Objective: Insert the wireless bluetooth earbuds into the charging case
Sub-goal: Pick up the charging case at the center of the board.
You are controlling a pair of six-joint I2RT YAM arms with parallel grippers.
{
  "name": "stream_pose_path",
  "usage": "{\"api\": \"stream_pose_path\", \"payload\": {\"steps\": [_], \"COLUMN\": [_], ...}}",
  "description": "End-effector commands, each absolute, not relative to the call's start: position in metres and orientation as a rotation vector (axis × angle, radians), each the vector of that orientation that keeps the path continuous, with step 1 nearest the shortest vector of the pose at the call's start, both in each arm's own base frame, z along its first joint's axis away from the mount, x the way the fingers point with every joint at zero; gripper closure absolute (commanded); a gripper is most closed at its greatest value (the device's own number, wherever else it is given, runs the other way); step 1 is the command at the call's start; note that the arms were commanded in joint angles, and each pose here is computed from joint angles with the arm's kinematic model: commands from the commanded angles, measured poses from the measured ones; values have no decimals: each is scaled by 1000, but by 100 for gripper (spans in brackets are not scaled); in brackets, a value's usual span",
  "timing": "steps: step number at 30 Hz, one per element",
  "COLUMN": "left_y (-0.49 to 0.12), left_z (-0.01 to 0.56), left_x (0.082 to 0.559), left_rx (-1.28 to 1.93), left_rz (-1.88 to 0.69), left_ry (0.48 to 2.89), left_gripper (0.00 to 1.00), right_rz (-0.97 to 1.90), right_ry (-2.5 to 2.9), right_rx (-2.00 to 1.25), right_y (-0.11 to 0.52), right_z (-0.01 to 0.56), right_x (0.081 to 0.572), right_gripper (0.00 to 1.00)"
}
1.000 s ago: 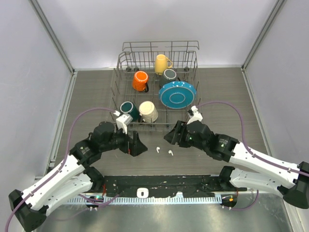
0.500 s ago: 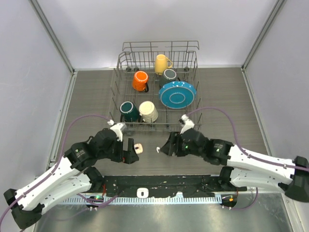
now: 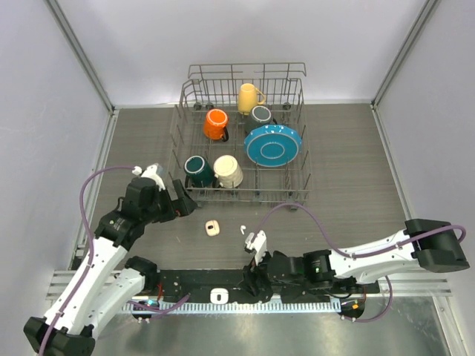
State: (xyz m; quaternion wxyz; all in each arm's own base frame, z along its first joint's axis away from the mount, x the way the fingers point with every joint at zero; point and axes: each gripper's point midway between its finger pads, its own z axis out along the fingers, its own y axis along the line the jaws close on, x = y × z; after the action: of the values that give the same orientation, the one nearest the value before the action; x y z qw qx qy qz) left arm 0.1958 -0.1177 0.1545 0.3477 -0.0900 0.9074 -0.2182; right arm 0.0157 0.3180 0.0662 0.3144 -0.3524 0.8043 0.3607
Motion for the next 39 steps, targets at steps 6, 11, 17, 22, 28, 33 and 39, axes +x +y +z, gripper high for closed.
{"api": "stream_pose_path", "payload": {"steps": [6,11,17,22,28,33,39], "left_y": [-141,-142,-143,-141,-140,-141,-140], "left_z": [160,157,151,149,146,144,146], "left_x": [202,204,205,204,204,204,204], "left_rx": [-118,-116,-107,-100,-94,-96,-101], "left_rz": [-750,-756,-759,-744,-738,-745,-743], "left_ry": [2288,2271,2274,2273,2280,2283,2277], "left_gripper": [0,0,0,0,0,0,0], "right_rz": [1128,993,933,909,962,992,1018], "right_ry": [1588,1423,1269,1230,1215,1227,1251], "right_rx": [-1061,-1259,-1393,-1405,-1432,-1476,-1487], "right_y": [350,358,374,383,396,399,397], "right_z": [131,119,104,99,97,82,71], "right_x": [12,-6,-25,-26,-38,-47,-51], "right_gripper": [23,22,23,23,24,25,27]}}
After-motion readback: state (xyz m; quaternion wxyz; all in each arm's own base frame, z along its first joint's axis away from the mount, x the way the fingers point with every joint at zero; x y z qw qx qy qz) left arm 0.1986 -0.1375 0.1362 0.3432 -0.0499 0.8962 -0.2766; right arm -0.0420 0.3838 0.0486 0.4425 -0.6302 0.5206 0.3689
